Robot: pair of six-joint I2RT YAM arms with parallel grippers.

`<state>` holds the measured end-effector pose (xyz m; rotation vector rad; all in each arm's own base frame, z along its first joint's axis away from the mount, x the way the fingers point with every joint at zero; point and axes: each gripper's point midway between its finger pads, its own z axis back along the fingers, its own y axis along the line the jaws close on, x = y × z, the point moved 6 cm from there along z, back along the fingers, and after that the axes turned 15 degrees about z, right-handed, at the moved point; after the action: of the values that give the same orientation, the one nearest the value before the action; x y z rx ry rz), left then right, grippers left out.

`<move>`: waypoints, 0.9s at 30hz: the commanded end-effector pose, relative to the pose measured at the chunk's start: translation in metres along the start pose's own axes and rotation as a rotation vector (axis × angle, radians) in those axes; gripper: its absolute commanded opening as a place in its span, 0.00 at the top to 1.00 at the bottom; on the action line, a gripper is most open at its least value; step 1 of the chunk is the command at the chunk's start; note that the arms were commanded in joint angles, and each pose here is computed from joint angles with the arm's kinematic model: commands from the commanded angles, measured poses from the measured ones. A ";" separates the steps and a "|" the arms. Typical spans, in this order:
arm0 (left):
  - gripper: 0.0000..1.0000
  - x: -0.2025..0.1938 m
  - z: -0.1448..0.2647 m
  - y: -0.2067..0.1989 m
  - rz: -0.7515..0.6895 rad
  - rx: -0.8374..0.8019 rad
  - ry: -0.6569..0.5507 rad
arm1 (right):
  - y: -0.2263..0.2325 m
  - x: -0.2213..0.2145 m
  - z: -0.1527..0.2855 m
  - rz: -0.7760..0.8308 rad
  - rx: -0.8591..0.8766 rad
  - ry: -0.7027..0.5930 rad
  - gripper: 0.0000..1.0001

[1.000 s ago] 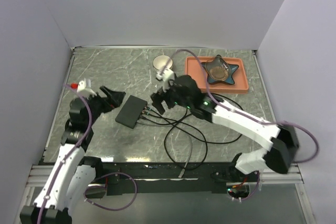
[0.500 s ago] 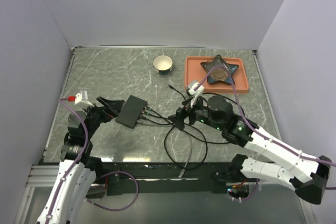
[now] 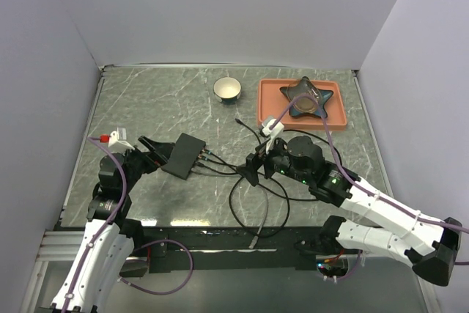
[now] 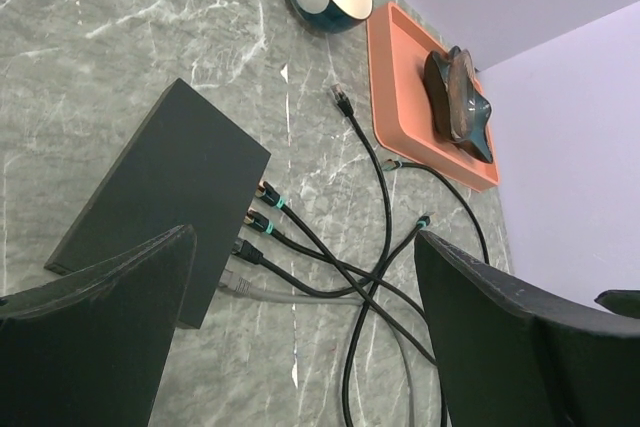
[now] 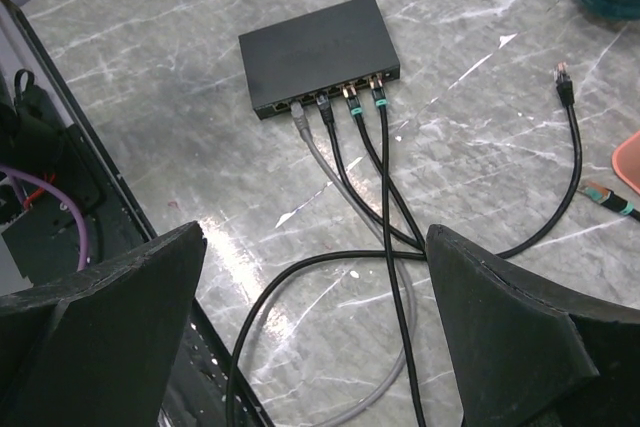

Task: Insert the plug into the switch port

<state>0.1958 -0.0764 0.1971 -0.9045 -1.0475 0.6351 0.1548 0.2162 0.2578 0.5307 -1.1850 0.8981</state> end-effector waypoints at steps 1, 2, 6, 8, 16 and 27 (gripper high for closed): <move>0.04 0.006 0.003 -0.011 -0.026 -0.052 -0.029 | -0.001 0.019 0.000 -0.025 -0.012 -0.049 0.01; 0.04 0.007 0.003 -0.011 -0.032 -0.051 -0.033 | -0.001 0.022 0.001 -0.027 -0.019 -0.056 0.01; 0.04 0.008 0.004 -0.011 -0.043 -0.042 -0.037 | -0.006 0.027 0.004 -0.014 -0.049 -0.092 0.01; 0.04 0.009 0.003 -0.011 -0.051 -0.042 -0.040 | -0.007 0.030 0.005 -0.009 -0.061 -0.138 0.01; 0.04 0.016 0.002 -0.026 -0.105 -0.101 -0.047 | -0.006 0.030 0.014 0.049 -0.055 -0.280 0.01; 0.04 0.051 -0.016 -0.048 -0.222 -0.048 -0.143 | -0.045 0.013 -0.004 -0.084 -0.415 -0.036 0.01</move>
<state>0.2128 -0.0721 0.2259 -0.8395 -1.1614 0.5187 0.1750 0.2046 0.2635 0.4119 -1.3443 0.7309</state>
